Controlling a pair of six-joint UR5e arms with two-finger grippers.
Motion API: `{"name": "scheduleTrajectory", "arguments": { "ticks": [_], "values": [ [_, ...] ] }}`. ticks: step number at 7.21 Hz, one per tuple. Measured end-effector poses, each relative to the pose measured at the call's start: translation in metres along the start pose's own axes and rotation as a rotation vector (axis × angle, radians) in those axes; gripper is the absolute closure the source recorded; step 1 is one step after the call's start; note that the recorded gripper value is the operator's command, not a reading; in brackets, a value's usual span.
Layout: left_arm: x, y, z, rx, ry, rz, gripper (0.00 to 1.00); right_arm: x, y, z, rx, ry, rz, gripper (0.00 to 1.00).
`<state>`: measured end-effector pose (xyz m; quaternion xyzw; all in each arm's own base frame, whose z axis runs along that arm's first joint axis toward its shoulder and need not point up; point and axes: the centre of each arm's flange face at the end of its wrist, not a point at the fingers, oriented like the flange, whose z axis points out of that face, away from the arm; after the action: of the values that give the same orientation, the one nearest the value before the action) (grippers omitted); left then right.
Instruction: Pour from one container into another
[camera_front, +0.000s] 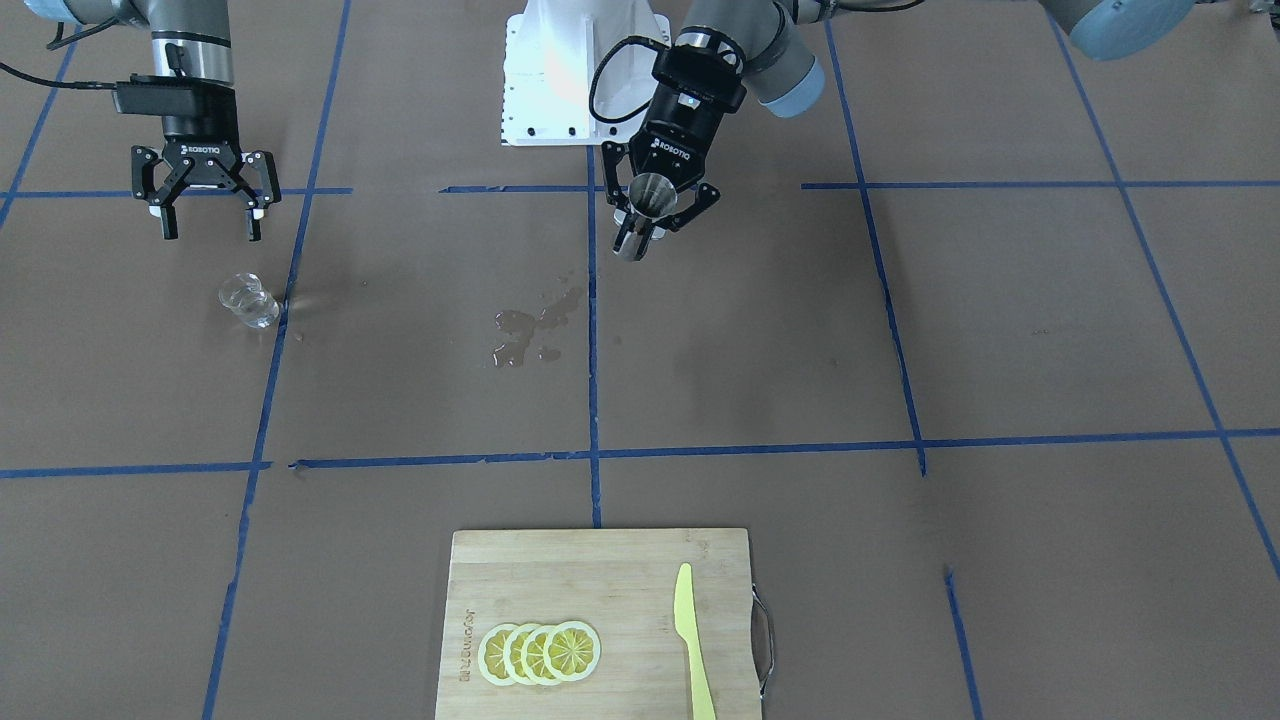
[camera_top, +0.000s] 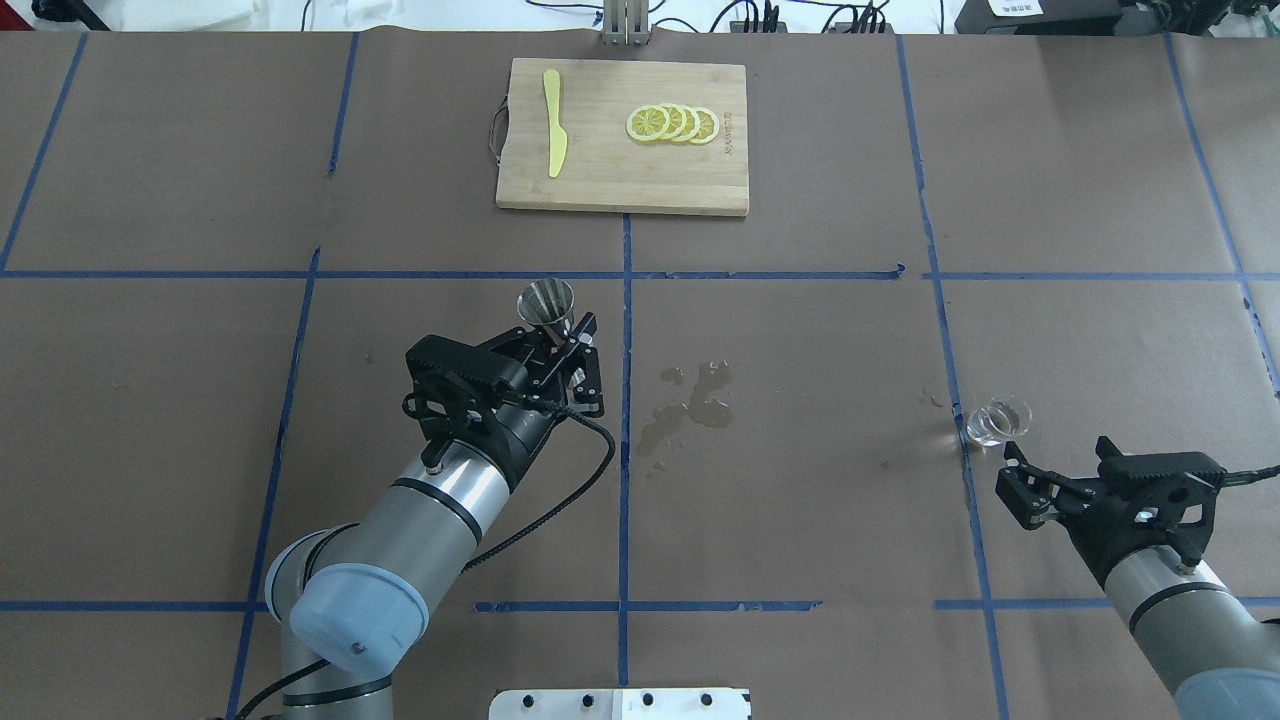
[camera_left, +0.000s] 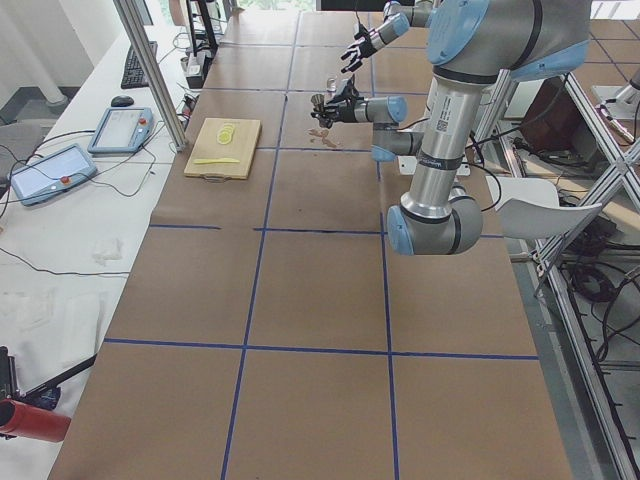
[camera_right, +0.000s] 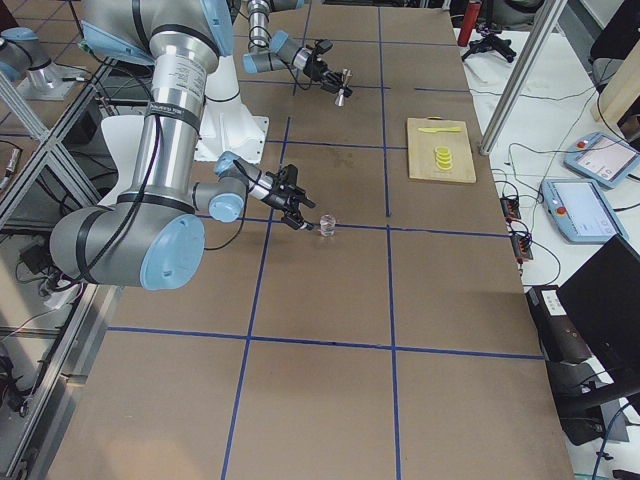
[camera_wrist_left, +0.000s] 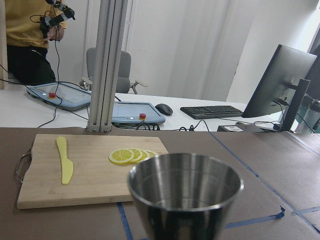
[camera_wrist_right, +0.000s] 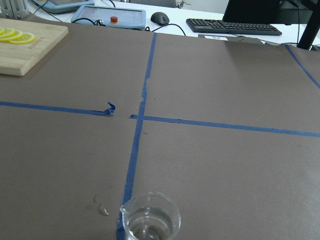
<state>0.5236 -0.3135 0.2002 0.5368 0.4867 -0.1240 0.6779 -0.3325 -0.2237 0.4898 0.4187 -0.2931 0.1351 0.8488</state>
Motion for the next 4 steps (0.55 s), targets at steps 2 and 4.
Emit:
{"name": "scheduleTrajectory", "arguments": {
  "ticks": [2,4],
  "values": [
    [-0.001,-0.002,0.0,0.004,0.0,-0.002,1.0,-0.01,0.014,0.009,0.041,-0.001,-0.012,0.0],
    [-0.002,-0.004,0.001,0.006,-0.001,-0.003,1.0,-0.015,0.025,0.02,0.085,0.009,-0.026,0.0]
  ]
}}
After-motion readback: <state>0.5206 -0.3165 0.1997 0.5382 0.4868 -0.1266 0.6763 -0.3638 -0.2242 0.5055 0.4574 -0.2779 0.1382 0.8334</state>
